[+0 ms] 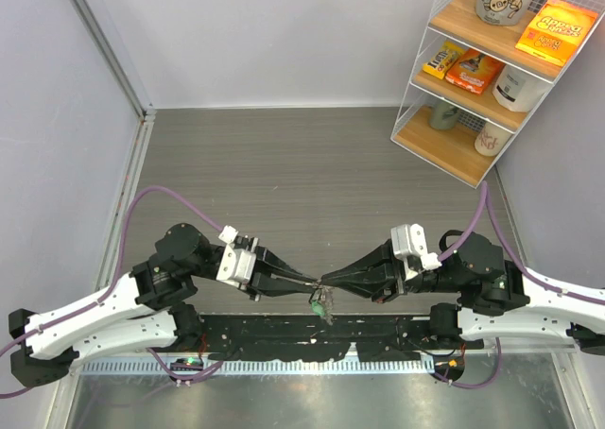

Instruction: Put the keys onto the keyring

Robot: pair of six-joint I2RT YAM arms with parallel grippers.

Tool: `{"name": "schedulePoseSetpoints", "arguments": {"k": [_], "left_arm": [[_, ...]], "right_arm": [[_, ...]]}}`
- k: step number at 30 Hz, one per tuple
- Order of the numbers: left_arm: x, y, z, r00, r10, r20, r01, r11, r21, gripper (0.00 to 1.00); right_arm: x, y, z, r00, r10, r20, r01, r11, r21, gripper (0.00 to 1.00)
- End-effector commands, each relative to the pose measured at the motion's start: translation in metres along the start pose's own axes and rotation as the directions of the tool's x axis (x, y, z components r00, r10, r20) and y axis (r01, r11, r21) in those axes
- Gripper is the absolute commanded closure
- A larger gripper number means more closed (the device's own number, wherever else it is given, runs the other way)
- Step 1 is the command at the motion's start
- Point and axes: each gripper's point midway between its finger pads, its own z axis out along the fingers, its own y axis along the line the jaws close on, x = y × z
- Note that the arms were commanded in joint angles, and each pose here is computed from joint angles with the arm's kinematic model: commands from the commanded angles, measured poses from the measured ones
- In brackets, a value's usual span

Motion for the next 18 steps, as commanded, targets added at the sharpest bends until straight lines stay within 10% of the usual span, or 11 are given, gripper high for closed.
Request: {"name": "schedulePoseSetpoints", "arguments": {"k": [1,18], "left_arm": [[-0.006,0.000,0.002,1.000,0.016,0.012,-0.016,1.000,0.007,0.84],[-0.014,0.002,0.003,0.999,0.020,0.035,-0.020,1.000,-0.002,0.84]], "right_arm": [[-0.052,-0.003,-0.002,0.988,-0.040,0.149,0.037,0.999,0.024,0.95],[-0.058,-0.012,0.007,0.950,-0.100,0.297,0.081,0.994,0.075,0.95]]}}
